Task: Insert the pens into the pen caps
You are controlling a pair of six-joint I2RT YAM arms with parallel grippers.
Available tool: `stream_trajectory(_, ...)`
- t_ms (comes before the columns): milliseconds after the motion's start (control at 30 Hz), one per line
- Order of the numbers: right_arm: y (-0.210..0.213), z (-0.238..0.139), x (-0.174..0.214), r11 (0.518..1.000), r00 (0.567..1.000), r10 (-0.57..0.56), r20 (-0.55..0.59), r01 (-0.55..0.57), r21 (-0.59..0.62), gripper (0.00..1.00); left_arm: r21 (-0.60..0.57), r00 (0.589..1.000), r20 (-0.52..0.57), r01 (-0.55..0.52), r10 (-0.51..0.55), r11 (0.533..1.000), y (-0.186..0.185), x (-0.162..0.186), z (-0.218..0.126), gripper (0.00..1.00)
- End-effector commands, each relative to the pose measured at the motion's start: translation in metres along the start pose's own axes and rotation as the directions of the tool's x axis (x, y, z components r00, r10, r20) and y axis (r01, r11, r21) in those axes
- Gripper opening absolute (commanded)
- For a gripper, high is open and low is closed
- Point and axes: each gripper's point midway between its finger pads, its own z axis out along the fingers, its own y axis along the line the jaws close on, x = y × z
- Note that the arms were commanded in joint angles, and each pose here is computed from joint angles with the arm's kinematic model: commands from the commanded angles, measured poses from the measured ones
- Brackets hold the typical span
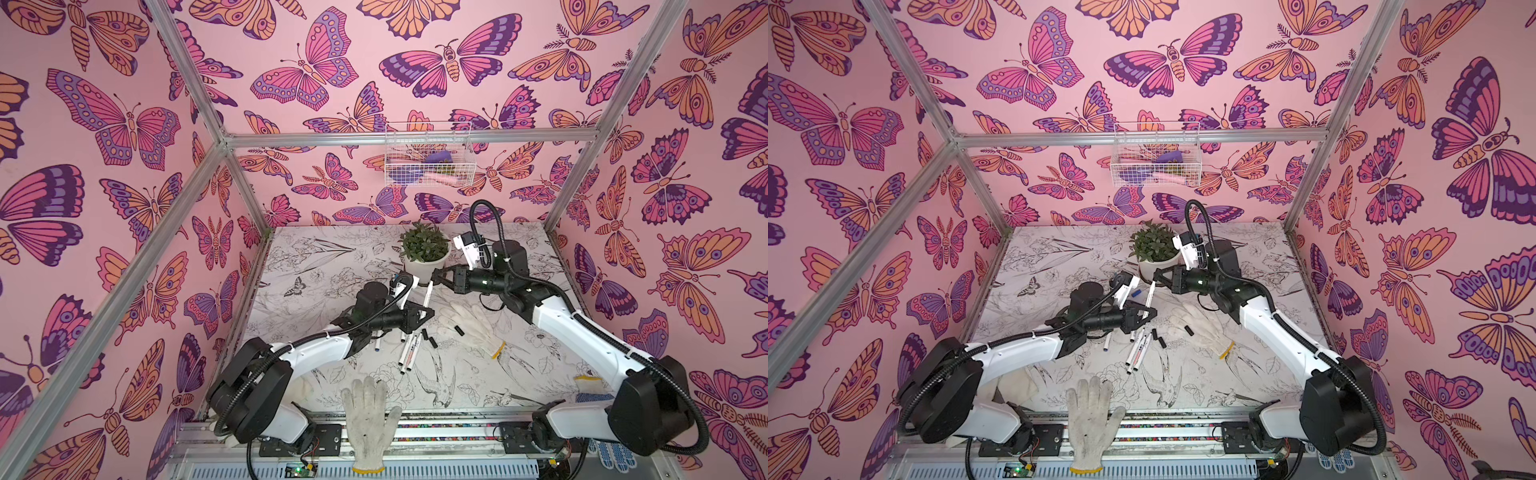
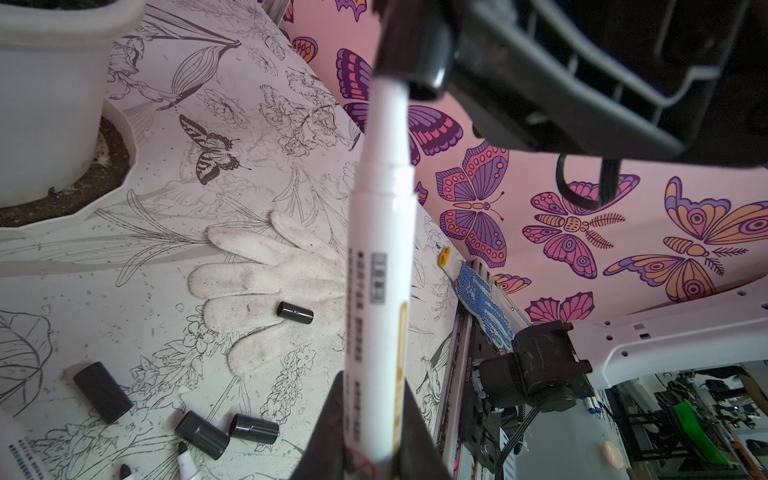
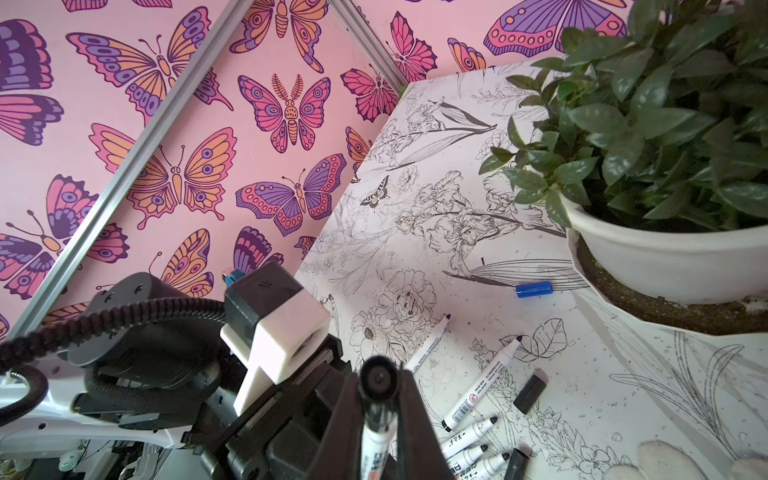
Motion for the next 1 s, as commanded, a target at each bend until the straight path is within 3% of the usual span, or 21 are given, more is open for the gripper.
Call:
stream_trajectory(0,0.032,0.009,0.059,0.981,0.961,0.084,-0.262,-0.127,-0.15,0.0,-0.063,0.984,0.171,-0.045,0.055,0.997,0.006,-0.053,-0.006,0.0)
stream_trajectory(200,0.033,0.011,0.056,0.971,0.956,0.116,-0.269,-0.166,-0.171,0.0,-0.081,0.98,0.185,-0.054,0.068,0.995,0.005,-0.053,-0.01,0.0)
stream_trajectory(500,0.014,-0.009,0.056,0.975,0.957,0.175,-0.23,-0.2,-0.094,0.0,-0.113,0.976,0.203,-0.059,0.081,0.992,0.007,-0.053,-0.018,0.0)
stream_trajectory(967,0.021,-0.012,0.075,0.972,0.934,0.168,-0.314,-0.211,-0.107,0.0,-0.1,0.977,0.156,-0.13,0.145,0.986,-0.002,-0.048,-0.019,0.0)
